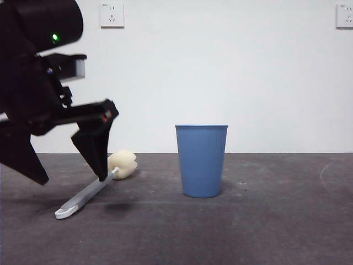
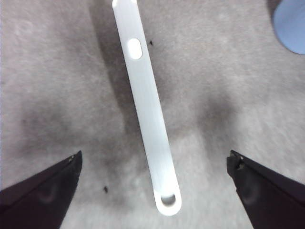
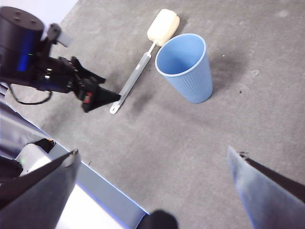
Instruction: Pick up the cup brush,pick up the cup,insert the brush into the cup,clean the cup,put the cup brush back,put the cup back to the fixed position on the table
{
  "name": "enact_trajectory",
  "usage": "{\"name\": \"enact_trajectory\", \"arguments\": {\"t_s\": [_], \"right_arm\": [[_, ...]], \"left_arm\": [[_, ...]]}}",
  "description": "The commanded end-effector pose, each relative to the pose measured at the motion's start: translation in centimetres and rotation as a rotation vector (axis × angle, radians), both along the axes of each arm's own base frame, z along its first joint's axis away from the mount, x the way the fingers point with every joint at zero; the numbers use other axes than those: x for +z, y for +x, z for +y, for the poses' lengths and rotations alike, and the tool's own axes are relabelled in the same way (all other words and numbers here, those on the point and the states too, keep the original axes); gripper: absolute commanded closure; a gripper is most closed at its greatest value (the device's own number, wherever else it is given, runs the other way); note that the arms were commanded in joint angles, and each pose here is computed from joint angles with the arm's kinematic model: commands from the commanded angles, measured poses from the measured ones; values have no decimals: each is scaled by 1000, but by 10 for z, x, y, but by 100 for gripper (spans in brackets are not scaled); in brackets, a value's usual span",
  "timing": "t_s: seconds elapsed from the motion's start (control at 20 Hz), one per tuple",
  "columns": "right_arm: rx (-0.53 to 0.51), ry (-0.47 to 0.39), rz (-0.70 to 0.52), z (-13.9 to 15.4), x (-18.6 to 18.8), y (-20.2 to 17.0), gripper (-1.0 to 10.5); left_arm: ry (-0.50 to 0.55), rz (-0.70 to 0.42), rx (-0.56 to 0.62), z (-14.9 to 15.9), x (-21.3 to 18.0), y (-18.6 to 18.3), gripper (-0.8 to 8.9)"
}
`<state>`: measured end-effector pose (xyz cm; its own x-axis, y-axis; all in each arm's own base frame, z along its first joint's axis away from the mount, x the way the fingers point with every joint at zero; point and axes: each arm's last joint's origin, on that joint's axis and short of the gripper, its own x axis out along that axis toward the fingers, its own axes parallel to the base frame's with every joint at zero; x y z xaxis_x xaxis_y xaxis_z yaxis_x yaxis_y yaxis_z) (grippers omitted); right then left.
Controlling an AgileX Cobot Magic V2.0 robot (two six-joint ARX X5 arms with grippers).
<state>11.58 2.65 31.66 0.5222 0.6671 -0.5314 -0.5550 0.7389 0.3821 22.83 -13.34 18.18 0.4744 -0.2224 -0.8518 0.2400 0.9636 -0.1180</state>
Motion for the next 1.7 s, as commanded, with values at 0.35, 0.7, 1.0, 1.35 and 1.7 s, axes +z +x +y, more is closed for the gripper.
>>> {"name": "enact_trajectory", "arguments": {"t_s": [0.35, 0.7, 1.0, 1.35, 1.7], "right_arm": [[-5, 7, 0, 0, 1, 0, 410], [-4, 7, 1, 0, 1, 0, 411], [-6, 9, 3, 0, 1, 0, 411], [-6, 9, 3, 0, 1, 0, 411], [-33, 31, 83, 1, -4, 10, 411]], "left_arm": [[51, 45, 46, -13, -26, 6, 253], [43, 51, 25, -17, -26, 3, 669], [41, 52, 16, -19, -26, 2, 756], [12, 42, 6, -21, -24, 3, 822], [-13, -10, -1, -20, 4, 2, 822]]}}
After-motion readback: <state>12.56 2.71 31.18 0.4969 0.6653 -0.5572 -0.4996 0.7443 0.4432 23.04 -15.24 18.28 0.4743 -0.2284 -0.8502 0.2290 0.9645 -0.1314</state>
